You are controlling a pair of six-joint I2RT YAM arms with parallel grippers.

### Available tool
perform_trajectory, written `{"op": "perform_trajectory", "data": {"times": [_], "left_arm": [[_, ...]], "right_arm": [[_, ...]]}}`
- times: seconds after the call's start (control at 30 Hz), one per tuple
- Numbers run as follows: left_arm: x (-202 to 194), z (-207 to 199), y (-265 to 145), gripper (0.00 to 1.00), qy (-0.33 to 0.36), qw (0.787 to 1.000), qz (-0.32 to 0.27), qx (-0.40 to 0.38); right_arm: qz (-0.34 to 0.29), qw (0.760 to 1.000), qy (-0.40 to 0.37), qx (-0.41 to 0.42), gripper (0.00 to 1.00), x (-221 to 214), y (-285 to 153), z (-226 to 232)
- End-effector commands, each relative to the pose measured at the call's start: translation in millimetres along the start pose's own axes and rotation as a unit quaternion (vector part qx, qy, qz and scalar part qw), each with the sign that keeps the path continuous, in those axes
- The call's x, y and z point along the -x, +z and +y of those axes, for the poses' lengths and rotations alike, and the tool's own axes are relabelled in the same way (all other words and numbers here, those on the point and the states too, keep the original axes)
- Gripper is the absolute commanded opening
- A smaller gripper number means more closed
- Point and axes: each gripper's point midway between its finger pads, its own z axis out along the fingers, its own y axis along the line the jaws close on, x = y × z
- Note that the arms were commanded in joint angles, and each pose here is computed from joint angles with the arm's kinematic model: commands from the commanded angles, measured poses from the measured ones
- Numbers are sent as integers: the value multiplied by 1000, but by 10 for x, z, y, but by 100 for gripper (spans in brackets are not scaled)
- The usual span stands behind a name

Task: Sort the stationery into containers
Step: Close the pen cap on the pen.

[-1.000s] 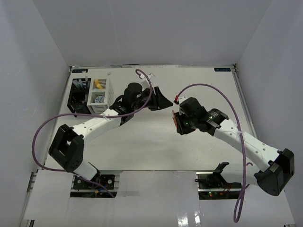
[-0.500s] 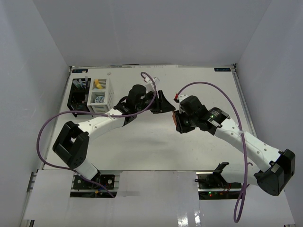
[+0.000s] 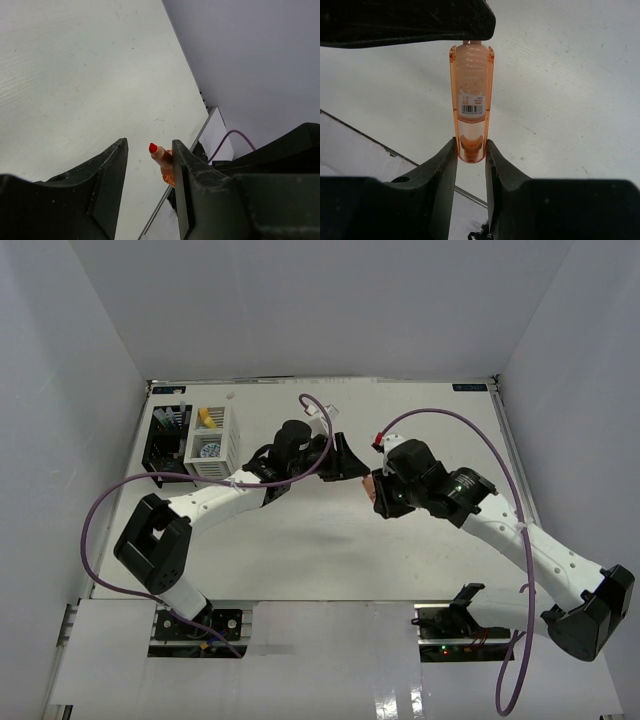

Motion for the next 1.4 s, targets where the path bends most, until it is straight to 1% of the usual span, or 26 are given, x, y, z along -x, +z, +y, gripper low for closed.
{"op": "perform_trajectory", "data": {"times": [0.0, 0.1, 0.2, 0.23, 0.43, 0.57, 0.67, 0.8, 0.93, 1.13, 1.3, 1.37], "left_arm": [[-54, 81, 40, 50, -3, 1000, 10, 13], [-35, 73, 45, 50, -3, 1000, 8, 13], [-7, 25, 43, 46, 0, 1000, 7, 1], [15, -23, 48, 44, -3, 1000, 4, -8], [-9, -247, 31, 40, -28, 998, 22, -60], [70, -395, -14, 37, -37, 996, 16, -81], [143, -364, -38, 34, -39, 997, 5, -73], [279, -174, -100, 27, -49, 997, -17, -51], [365, -127, -131, 23, -49, 997, -29, -49], [390, -191, -115, 22, -43, 997, -26, -67], [358, -311, -159, 28, -16, 995, -12, -98], [338, -375, -192, 30, -7, 994, -5, -112]], "right_arm": [[-70, 998, 0, 1, 8, 336, -235, 7], [-71, 997, -3, -1, 8, 325, -242, -8], [-66, 998, -2, -4, 8, 274, -229, -26], [-67, 998, 0, -7, 8, 268, -227, -37], [-66, 997, 5, -35, 8, 212, -192, -149], [-59, 997, 3, -41, 8, 164, -151, -177], [-57, 998, 3, -42, 8, 137, -143, -183], [-63, 997, 5, -46, 8, 119, -182, -208], [-65, 997, 7, -43, 8, 95, -198, -207], [-64, 997, 8, -35, 8, 94, -204, -178], [-63, 997, 6, -39, 8, 121, -192, -183], [-49, 998, 7, -45, 8, 75, -144, -202]]}}
